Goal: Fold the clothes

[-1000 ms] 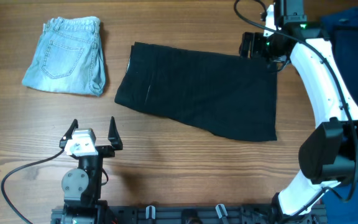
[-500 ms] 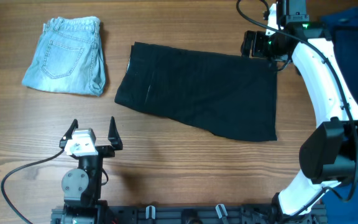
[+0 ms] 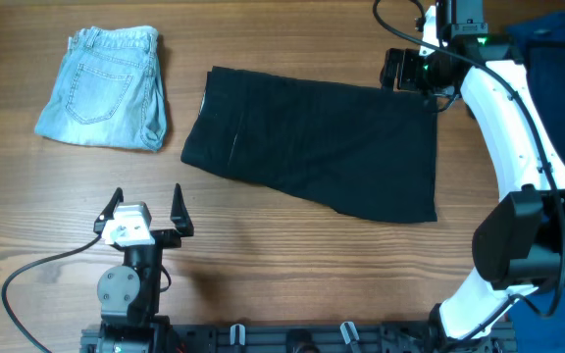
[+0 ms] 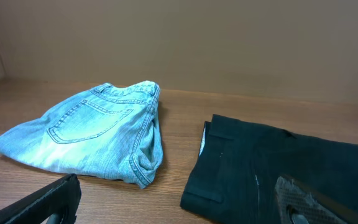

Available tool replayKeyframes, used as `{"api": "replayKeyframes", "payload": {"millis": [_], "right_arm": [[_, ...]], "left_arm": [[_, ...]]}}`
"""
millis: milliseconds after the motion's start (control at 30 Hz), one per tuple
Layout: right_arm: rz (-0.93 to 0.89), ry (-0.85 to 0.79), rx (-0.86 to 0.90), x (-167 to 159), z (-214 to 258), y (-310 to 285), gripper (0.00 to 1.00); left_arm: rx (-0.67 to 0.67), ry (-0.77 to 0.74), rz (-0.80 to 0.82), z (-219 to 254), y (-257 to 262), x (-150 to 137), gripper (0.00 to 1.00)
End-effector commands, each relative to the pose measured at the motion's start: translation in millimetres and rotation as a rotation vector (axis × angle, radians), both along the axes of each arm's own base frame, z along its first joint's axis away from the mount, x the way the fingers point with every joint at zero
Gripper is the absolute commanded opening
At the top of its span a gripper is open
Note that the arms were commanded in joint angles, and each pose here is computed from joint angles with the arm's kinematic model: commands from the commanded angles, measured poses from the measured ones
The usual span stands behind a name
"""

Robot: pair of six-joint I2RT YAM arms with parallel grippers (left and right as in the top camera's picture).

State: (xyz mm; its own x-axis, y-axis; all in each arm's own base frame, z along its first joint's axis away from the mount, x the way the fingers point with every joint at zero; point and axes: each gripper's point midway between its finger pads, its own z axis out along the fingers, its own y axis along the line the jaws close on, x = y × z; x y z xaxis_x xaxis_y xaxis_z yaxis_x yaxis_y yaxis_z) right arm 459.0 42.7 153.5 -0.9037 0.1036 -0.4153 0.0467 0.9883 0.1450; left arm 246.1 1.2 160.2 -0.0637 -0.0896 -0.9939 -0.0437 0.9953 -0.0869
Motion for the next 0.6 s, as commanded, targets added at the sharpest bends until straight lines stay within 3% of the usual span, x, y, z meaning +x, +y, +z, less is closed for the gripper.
{"api": "replayKeyframes", "payload": {"millis": [0, 133, 233, 300, 367, 433, 567], "right_arm": [[0.001, -0.001, 0.0, 0.8, -0.7, -0.7, 1.0], [0.0, -0.001, 0.0, 0.8, -0.7, -0.7, 1.0], [0.001, -0.001, 0.0, 0.8, -0.7, -0.8, 1.0], [0.001, -0.001, 0.0, 0.8, -0.7, -0.8, 1.0], [0.001, -0.001, 0.0, 0.8, -0.7, -0.8, 1.0], [0.001, -0.001, 0.0, 0.8, -0.7, -0.8, 1.0], [0.001, -0.001, 0.0, 0.8, -0.7, -0.8, 1.0]], "left_arm": [[0.017, -0.026, 0.008, 5.0, 1.0, 0.1, 1.0], [0.004, -0.127, -0.282, 33.2, -48.4, -5.9, 1.0], [-0.105, -0.114, -0.297, 74.3, -50.3, -17.5, 1.0], [-0.124, -0.094, -0.308, 126.0, -51.3, -28.8, 1.0], [-0.131, 0.01, -0.3, 172.9, -50.9, -32.7, 1.0], [-0.142, 0.164, -0.29, 194.7, -52.0, -19.1, 1.0], [-0.163, 0.531, -0.26, 170.6, -57.6, 54.6, 1.0]]}}
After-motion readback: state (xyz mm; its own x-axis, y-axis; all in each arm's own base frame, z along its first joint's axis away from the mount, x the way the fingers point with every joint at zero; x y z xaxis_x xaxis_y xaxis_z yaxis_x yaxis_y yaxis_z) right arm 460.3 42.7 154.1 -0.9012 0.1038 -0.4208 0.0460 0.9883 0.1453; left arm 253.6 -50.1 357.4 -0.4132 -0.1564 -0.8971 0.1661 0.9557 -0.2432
